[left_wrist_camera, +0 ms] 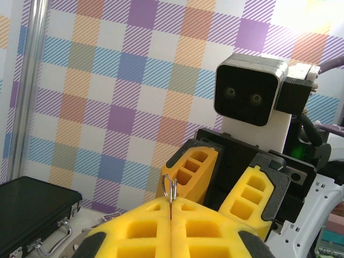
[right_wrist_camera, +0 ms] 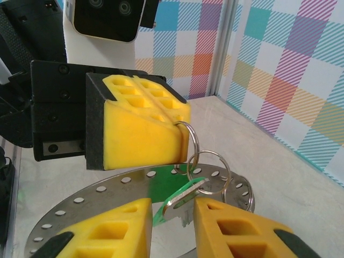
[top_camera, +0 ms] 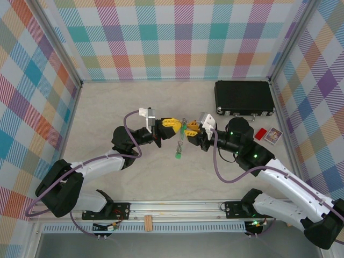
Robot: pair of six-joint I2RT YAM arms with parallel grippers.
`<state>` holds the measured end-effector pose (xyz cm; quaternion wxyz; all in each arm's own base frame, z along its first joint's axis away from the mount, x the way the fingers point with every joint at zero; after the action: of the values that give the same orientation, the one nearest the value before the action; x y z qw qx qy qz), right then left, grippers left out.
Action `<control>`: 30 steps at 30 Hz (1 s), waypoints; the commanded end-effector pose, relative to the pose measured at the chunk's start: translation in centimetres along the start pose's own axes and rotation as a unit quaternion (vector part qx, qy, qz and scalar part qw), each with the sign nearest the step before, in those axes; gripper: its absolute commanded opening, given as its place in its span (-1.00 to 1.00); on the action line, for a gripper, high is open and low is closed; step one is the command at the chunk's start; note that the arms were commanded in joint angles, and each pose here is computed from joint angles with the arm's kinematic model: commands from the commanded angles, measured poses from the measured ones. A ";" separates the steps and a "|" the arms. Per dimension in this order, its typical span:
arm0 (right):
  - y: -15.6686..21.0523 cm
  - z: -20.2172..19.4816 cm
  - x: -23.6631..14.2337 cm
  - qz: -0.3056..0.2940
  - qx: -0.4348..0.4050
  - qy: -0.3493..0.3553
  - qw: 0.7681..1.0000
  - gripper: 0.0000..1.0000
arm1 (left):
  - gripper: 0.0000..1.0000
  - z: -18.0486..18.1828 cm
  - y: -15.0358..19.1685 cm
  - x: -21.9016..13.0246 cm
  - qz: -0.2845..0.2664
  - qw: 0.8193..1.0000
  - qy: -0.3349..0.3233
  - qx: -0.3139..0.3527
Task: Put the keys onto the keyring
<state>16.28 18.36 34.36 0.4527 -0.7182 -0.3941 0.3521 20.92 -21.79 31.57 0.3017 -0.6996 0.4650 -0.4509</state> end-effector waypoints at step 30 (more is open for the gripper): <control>-0.4 0.2 1.0 -0.003 -0.003 -0.026 1.000 -1.00 | -1.00 -2.1 -2.3 0.5 -0.044 0.998 0.036 0.029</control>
<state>16.74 18.88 33.81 0.4513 -0.7201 -0.3834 0.3617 20.82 -21.83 31.99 0.2977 -0.7005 0.4604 -0.4568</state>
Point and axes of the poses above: each hand's point on the last joint's axis, 136 mm out from that joint toward the fingers, its own x axis out along the fingers, its own z axis along the line the jaws close on, y = z × x, the point moved 10 cm from there along -x, back along the fingers, and after that the axes turned 14 degrees about -x, right-handed, at the moved point
